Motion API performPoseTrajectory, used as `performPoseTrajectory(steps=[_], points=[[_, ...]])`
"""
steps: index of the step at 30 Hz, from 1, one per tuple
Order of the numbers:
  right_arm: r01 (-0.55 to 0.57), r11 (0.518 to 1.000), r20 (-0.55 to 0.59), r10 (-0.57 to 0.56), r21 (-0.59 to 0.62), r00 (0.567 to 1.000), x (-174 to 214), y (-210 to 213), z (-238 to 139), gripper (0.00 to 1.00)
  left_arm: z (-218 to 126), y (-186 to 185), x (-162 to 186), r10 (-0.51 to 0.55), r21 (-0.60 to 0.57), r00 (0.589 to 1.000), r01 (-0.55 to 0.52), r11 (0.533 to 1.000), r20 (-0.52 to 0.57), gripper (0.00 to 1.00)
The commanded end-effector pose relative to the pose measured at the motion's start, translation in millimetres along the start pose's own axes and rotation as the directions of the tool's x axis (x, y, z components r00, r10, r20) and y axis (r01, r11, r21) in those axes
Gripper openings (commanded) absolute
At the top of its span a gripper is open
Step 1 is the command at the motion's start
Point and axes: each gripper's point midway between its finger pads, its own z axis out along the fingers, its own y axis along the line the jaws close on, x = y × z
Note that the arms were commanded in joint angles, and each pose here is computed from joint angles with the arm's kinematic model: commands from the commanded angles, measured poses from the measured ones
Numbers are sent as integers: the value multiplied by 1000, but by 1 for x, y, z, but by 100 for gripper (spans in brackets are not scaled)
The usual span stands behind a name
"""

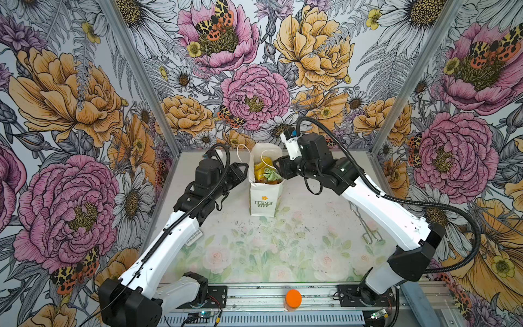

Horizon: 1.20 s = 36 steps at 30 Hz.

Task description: Place the snacks into the paper bag

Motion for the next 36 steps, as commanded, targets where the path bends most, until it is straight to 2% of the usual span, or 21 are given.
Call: performPoseTrajectory(steps=[1,8,13,20,27,36], points=[[-7,1000,70,6,21,998,-14,-14,-36,50,-19,2,-15,93,-64,993,-88,994,67,58],[-56,987,117,38,151,992,-7,-70,-78,51,-45,-3,-36,228,-99,961,-214,972,158,72],[-91,966,137,59,243,989,2,-116,-100,52,-57,-7,-47,310,-110,929,-293,950,201,98],[-106,925,118,67,365,991,21,-169,-113,56,-73,5,-66,366,-156,887,-334,929,281,99],[-52,876,78,16,479,997,52,-213,-112,59,-87,26,-87,449,-238,818,-384,892,361,99],[-98,839,119,40,536,992,107,-257,-91,61,-76,56,-89,538,-297,760,-452,841,364,99]])
